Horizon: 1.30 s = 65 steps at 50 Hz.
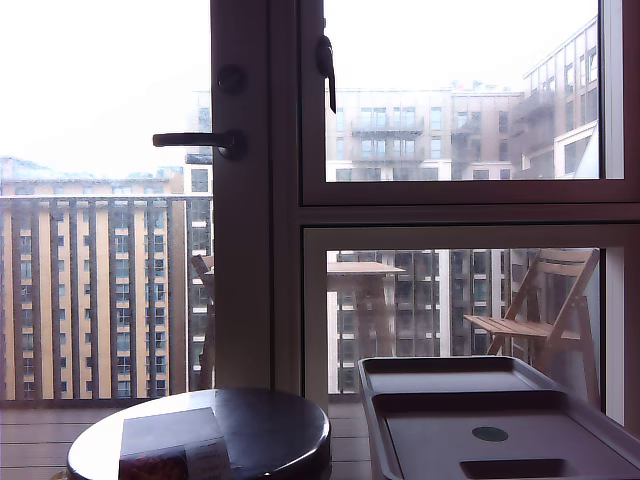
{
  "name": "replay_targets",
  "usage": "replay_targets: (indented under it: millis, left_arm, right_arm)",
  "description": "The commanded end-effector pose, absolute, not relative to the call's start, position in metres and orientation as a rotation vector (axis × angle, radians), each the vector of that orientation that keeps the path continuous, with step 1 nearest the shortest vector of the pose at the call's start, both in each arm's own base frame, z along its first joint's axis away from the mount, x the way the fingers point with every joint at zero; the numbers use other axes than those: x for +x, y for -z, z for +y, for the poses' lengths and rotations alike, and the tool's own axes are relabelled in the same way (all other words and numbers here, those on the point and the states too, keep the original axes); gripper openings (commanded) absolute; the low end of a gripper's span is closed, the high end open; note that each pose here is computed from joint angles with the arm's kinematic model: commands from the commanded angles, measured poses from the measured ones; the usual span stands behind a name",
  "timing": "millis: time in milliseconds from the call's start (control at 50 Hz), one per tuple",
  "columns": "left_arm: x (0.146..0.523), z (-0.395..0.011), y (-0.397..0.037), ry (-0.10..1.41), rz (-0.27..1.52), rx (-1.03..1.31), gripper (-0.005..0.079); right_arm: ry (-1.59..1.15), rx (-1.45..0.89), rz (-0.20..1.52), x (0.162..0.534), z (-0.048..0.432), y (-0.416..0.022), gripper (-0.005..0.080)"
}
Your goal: First open the recycling bin's lid, then pick the cardboard sleeve and place it inside the bin before closing the lid
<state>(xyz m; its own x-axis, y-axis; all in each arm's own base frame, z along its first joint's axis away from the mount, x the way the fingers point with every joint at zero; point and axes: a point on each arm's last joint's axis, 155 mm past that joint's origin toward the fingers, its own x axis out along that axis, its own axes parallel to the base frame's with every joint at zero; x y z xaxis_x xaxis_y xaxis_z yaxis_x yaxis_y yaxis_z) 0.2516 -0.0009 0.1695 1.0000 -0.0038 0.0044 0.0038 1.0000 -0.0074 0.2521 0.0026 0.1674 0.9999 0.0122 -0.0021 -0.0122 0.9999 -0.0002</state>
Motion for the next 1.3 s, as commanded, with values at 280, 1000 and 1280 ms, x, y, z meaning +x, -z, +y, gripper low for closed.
replay_targets:
  millis: [280,1000,1280]
  left_arm:
    - [0.247,-0.023,-0.19,0.151,-0.068,-0.105,-0.0021]
    - [0.195,-0.133,-0.2,0.69,0.595,-0.667,-0.0021]
    - [0.206,-0.143,-0.131,0.653,0.878,-0.586,-0.0021]
  right_arm:
    - [-0.099,0.071,-0.104,0.245,0.014,-0.211,-0.0013]
    - [-0.593,0.267,0.073,0.189,0.101,-0.288,-0.0013]
    - [-0.602,0.239,0.448,0.21,0.105,-0.215,-0.0013]
